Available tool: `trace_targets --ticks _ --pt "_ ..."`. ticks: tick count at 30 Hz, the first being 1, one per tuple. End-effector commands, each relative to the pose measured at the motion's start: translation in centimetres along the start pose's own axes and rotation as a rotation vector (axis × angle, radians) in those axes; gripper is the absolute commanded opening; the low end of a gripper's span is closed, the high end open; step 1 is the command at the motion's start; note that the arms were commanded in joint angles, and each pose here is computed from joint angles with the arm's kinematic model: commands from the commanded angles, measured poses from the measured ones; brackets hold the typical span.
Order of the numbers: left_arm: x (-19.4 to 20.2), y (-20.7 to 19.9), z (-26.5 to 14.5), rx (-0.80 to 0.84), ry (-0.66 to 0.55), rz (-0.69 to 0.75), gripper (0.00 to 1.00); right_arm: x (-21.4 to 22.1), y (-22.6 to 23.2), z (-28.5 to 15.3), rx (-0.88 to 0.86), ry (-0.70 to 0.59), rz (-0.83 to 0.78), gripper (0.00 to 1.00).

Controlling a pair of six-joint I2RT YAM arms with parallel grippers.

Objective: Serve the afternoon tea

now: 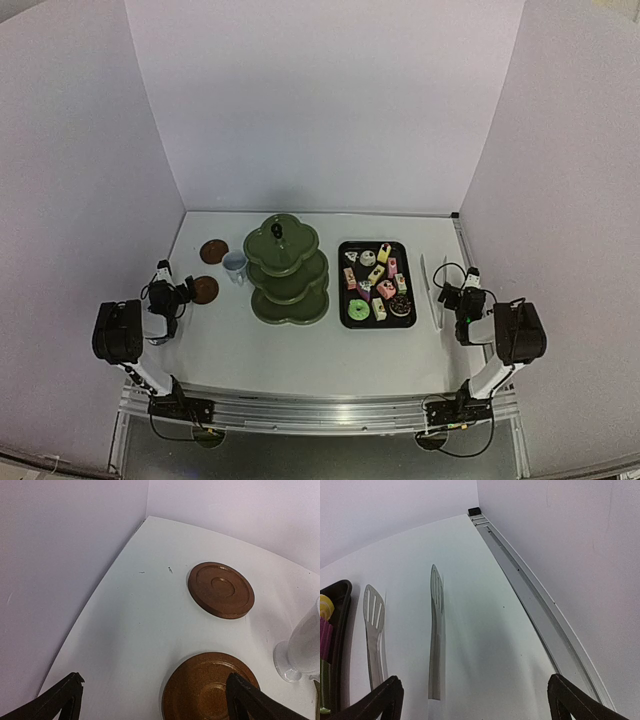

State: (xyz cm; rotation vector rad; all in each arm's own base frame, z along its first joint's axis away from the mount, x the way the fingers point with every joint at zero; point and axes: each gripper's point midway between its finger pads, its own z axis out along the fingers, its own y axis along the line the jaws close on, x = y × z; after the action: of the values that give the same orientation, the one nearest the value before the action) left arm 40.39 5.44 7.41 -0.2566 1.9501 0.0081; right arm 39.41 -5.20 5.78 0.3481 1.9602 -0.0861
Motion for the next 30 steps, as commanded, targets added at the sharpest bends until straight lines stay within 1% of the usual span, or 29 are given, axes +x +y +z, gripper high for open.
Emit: trace_targets --ticks 1,5,8,14,15,19,23,26,30 --pt "-2.1 0.2 0.0 -0.013 -0.069 0.012 1.0 -2.2 0.5 0.0 -0.015 -0.06 0.004 0.98" --pt "-2.1 0.2 0.0 -0.013 -0.069 0.012 1.0 -2.7 0.3 -0.1 0.002 -0.056 0.008 0.98" --pt "-2.1 0.2 -0.1 -0.01 -0.068 0.011 1.0 -4.6 -0.5 -0.5 0.067 -0.036 0.024 0.98" --pt "-3.1 -0.8 -0.9 0.04 -0.071 0.029 1.0 -7.7 -0.7 -2.9 0.083 -0.071 0.054 0.98" --pt "-3.4 -0.9 -1.3 0.045 -0.086 0.031 1.0 -8.0 -0.8 -3.2 0.094 -0.047 0.051 0.98" --pt "-5.3 -1.7 -3.3 0.08 -0.139 0.049 1.0 -8.0 -0.5 -3.9 0.11 0.133 0.015 0.98" --pt "-8.2 -1.9 -5.2 0.08 -0.193 0.031 1.0 -7.3 0.0 -5.2 0.104 0.26 -0.003 0.98" --pt "-11.0 -2.4 -6.9 0.097 -0.247 0.001 1.0 -6.0 0.8 -6.0 0.108 0.37 -0.012 0.98" --pt "-14.4 -3.7 -9.4 0.153 -0.294 0.01 1.0 -3.1 1.7 -7.3 0.093 0.589 -0.019 0.98"
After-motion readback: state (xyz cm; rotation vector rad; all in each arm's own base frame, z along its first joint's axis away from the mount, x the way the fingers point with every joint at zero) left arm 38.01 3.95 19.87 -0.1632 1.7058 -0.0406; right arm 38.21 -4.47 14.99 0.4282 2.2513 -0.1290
